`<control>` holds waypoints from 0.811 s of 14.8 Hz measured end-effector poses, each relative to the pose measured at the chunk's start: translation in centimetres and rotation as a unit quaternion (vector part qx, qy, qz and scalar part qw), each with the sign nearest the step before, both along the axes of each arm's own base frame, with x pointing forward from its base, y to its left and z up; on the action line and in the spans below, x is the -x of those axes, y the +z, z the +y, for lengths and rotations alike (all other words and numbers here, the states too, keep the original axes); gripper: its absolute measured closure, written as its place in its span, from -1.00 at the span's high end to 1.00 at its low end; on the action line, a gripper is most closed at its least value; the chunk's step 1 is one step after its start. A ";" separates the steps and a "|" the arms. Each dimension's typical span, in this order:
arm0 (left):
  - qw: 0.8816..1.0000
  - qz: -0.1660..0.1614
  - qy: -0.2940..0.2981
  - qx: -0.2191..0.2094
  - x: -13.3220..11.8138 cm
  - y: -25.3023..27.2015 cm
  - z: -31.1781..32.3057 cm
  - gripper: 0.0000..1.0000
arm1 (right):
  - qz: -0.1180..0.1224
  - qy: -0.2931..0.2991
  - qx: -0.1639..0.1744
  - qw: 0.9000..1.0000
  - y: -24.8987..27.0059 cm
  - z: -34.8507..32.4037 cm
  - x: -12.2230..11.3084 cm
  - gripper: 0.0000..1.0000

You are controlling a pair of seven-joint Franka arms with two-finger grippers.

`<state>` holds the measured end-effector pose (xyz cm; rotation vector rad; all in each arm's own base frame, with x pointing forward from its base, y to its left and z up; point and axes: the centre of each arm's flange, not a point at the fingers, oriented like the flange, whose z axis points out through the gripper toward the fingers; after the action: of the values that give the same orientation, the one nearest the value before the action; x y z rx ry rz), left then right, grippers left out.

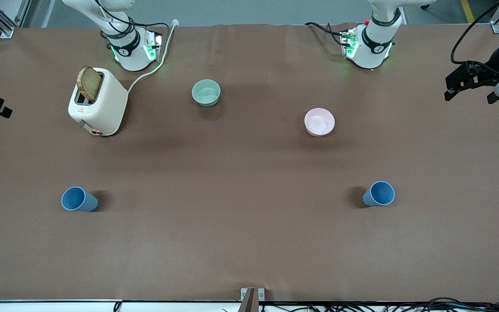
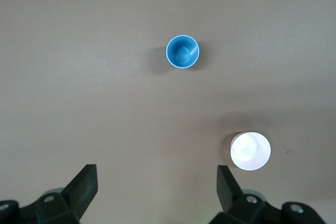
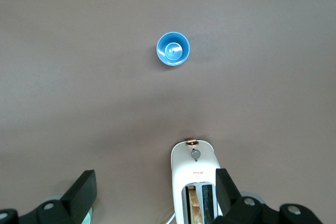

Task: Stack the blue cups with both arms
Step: 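Reach both grippers down and grasp one blue cup each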

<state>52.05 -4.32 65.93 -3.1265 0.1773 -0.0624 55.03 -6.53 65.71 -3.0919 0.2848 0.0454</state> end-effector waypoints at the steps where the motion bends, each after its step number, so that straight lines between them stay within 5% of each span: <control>1: 1.000 0.001 0.000 0.000 -0.1 -0.1 0.0 1.00 | 0.000 0.000 0.000 1.000 0.0 0.0 0.0 1.00; 7: 1.000 0.006 0.020 0.001 -1.6 -1.6 2.3 1.00 | 0.003 0.008 0.002 1.000 -0.3 -0.1 -0.2 1.00; 12: 1.000 0.013 0.024 0.008 -8.1 -10.1 2.5 1.00 | 0.007 0.009 0.009 1.000 -0.7 -0.3 -0.4 1.00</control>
<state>60.10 -1.84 55.86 -3.1478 0.1021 -0.0226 55.40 -6.82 65.01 -3.1123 0.2604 0.0653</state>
